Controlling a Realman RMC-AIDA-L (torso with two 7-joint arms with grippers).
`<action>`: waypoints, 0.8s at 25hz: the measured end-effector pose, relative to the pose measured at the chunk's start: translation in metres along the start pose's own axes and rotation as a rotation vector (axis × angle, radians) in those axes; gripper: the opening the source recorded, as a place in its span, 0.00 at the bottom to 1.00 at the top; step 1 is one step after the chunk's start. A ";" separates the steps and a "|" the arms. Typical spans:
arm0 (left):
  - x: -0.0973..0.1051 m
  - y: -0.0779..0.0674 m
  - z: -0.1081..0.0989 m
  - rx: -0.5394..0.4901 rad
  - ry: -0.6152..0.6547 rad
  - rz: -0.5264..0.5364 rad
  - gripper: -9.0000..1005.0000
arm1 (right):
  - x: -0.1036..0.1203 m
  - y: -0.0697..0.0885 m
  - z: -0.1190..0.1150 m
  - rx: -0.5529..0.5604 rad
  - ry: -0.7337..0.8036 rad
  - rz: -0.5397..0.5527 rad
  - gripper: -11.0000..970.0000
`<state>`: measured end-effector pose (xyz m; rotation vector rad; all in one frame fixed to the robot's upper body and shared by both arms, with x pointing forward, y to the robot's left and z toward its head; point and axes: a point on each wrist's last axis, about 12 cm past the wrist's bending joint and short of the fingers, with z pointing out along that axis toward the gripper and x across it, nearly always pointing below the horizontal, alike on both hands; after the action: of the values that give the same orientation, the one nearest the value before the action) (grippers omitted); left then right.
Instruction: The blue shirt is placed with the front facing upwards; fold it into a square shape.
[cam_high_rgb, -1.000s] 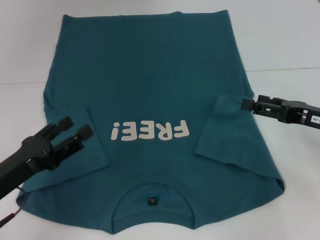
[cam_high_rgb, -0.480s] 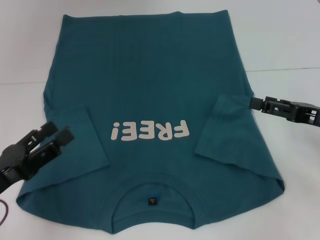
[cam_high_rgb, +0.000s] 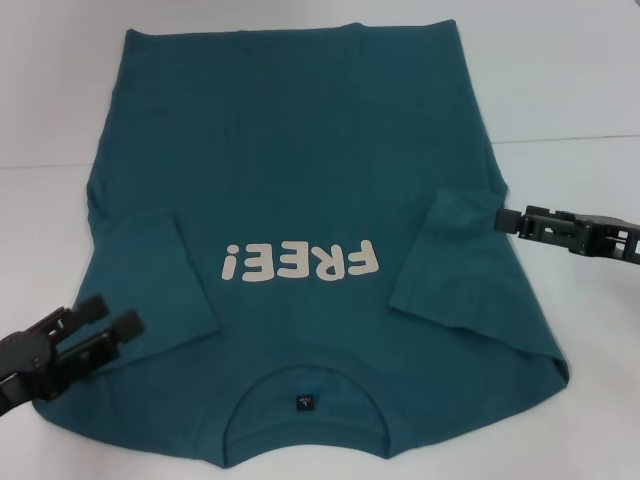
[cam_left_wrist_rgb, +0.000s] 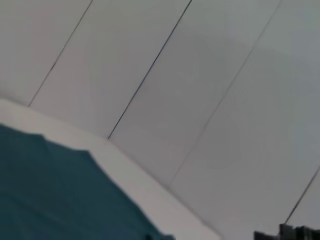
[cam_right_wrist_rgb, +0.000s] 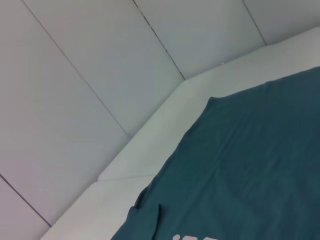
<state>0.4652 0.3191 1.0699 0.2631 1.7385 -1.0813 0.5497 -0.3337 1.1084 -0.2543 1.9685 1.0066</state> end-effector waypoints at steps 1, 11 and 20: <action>-0.001 0.000 -0.002 -0.009 0.013 -0.001 0.88 | 0.000 0.000 0.000 0.002 0.001 0.000 0.94; -0.006 0.014 -0.013 -0.159 0.205 0.080 0.87 | 0.003 -0.004 -0.006 0.023 -0.016 0.011 0.94; -0.008 0.027 -0.015 -0.266 0.289 0.154 0.85 | 0.004 -0.004 -0.007 0.027 -0.019 0.005 0.94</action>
<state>0.4761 0.3485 1.0635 0.3933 2.0587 -0.7160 0.5451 -0.3404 1.1048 -0.2241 1.9650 0.9823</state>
